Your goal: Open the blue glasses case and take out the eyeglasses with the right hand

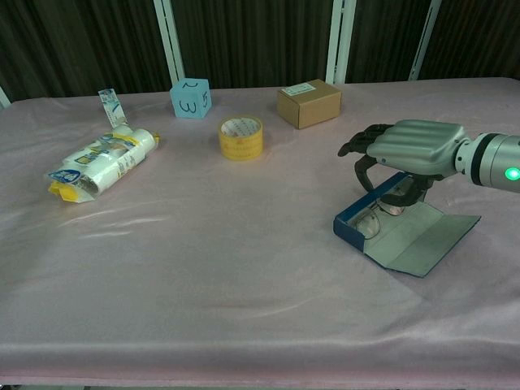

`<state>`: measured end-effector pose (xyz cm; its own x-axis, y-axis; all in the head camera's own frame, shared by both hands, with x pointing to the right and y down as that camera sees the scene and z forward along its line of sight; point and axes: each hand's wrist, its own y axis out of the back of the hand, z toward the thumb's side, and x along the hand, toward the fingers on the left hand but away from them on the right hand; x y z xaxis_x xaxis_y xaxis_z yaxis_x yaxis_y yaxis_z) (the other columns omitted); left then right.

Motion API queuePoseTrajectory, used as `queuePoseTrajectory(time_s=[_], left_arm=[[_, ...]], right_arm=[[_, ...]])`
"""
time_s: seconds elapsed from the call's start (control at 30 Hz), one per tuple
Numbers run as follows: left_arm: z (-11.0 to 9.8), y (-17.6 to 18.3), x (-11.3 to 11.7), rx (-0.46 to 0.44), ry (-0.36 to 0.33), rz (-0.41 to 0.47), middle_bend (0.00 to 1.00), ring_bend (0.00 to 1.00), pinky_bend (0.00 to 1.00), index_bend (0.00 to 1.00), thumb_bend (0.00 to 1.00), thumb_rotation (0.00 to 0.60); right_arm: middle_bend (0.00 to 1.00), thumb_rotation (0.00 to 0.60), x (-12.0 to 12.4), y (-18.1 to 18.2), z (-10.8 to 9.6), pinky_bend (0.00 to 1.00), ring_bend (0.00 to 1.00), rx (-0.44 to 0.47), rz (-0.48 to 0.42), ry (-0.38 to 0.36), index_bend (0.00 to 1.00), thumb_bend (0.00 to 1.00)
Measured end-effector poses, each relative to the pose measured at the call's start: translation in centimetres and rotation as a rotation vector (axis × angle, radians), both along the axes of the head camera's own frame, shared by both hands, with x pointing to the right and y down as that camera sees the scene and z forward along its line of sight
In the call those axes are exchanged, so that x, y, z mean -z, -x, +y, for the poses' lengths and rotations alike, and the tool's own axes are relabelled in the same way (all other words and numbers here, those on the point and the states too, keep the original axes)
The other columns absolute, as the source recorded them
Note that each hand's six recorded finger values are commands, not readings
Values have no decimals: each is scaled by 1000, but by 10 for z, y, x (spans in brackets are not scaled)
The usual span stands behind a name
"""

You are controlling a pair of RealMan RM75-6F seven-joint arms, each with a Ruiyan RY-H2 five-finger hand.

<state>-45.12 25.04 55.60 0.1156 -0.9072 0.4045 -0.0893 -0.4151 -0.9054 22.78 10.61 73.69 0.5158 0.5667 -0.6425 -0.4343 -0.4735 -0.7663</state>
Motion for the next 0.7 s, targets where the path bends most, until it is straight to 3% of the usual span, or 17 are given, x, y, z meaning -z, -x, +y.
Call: queuePoseTrajectory(time_s=[0.7], left_arm=[[0, 1, 2, 0, -5, 10, 0, 0, 56, 0, 425, 600]], right_arm=[[184, 600, 0, 6, -1, 0, 0, -27, -33, 4, 713, 530]])
